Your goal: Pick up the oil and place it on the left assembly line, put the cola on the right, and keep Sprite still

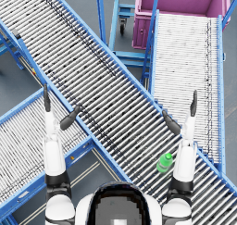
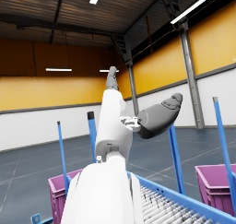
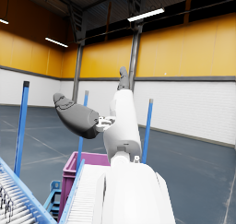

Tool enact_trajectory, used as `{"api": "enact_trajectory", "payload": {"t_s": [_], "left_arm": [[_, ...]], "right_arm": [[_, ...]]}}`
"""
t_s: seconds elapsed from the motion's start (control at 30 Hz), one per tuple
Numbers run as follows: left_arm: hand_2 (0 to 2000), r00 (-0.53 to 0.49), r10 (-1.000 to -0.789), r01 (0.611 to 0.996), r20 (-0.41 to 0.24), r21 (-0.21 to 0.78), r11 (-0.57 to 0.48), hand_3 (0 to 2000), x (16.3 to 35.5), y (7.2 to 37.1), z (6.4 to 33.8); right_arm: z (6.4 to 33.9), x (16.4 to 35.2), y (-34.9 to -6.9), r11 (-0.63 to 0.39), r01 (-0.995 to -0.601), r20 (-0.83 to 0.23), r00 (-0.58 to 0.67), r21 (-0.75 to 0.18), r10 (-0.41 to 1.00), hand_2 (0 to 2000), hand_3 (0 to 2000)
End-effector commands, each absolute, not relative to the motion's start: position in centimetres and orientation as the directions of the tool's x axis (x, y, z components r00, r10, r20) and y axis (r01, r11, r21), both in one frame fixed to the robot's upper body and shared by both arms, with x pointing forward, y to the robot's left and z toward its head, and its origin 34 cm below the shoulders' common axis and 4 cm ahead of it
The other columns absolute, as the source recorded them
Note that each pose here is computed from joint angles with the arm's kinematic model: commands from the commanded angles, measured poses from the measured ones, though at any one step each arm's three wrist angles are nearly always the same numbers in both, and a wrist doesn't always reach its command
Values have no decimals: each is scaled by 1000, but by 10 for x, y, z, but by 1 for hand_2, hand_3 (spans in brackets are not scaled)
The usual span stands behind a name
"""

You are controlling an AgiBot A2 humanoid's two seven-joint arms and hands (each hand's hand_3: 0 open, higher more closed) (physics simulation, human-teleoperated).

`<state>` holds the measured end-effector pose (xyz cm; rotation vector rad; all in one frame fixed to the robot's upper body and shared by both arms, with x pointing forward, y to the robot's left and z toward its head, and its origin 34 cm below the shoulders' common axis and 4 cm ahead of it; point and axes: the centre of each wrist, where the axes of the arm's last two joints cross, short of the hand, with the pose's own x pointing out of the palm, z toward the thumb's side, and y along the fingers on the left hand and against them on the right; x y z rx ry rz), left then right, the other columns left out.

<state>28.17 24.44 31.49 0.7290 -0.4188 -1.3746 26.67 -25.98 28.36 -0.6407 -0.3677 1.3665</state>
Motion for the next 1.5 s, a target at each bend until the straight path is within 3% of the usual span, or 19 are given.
{"api": "enact_trajectory", "payload": {"t_s": [0.03,0.13,0.17,0.2,0.23,0.3,0.33,0.4,0.53,0.57,0.63,0.67,0.7,0.87,1.2,1.23,1.37,1.43,1.5], "left_arm": [[0,173,-975,730,-141,683,31,0,282,245,315],[0,176,-975,713,-136,700,32,0,281,244,322],[0,172,-975,728,-138,685,31,0,282,244,315],[0,178,-975,707,-133,707,33,0,280,244,324],[0,172,-976,725,-136,688,32,0,281,244,317],[0,180,-975,701,-130,712,35,0,278,244,325],[0,174,-976,718,-133,695,34,0,280,244,319],[0,177,-976,699,-129,714,32,0,277,243,325],[0,175,-976,697,-128,717,31,0,277,242,326],[0,173,-977,710,-129,703,33,0,278,243,320],[0,175,-977,695,-126,718,32,0,278,242,327],[0,171,-977,708,-128,705,32,0,278,242,321],[0,175,-977,691,-124,723,33,0,278,242,329],[0,164,-978,706,-127,708,27,0,278,240,322],[0,164,-979,707,-122,706,31,0,277,239,321],[0,170,-978,691,-118,722,33,0,276,240,327],[0,165,-979,703,-119,710,33,0,276,240,322],[0,170,-979,688,-115,725,35,0,276,240,328],[0,166,-979,701,-117,712,34,0,276,239,323]], "right_arm": [[283,266,-259,71,-784,-120,183,-617,976,0,0],[283,266,-258,69,-784,-120,180,-617,976,0,0],[289,266,-259,69,-770,-118,184,-634,976,0,0],[290,266,-258,65,-768,-119,181,-637,976,0,0],[284,266,-258,68,-781,-119,179,-620,977,0,0],[285,266,-257,67,-779,-118,178,-623,977,0,0],[290,265,-259,71,-766,-115,186,-639,976,0,0],[286,265,-258,69,-777,-115,180,-626,977,0,0],[286,265,-258,73,-775,-112,182,-628,977,0,0],[293,266,-258,70,-762,-112,183,-643,977,0,0],[295,267,-257,66,-759,-112,180,-648,977,0,0],[288,266,-257,69,-772,-111,179,-632,978,0,0],[289,266,-256,69,-771,-111,178,-634,978,0,0],[291,265,-260,83,-764,-102,191,-640,976,0,0],[285,264,-258,84,-774,-98,185,-627,978,0,0],[291,264,-260,89,-762,-94,193,-642,977,0,0],[289,264,-259,87,-766,-94,189,-637,977,0,0],[290,265,-259,87,-765,-93,189,-638,978,0,0],[285,265,-258,88,-774,-93,186,-627,978,0,0]]}}
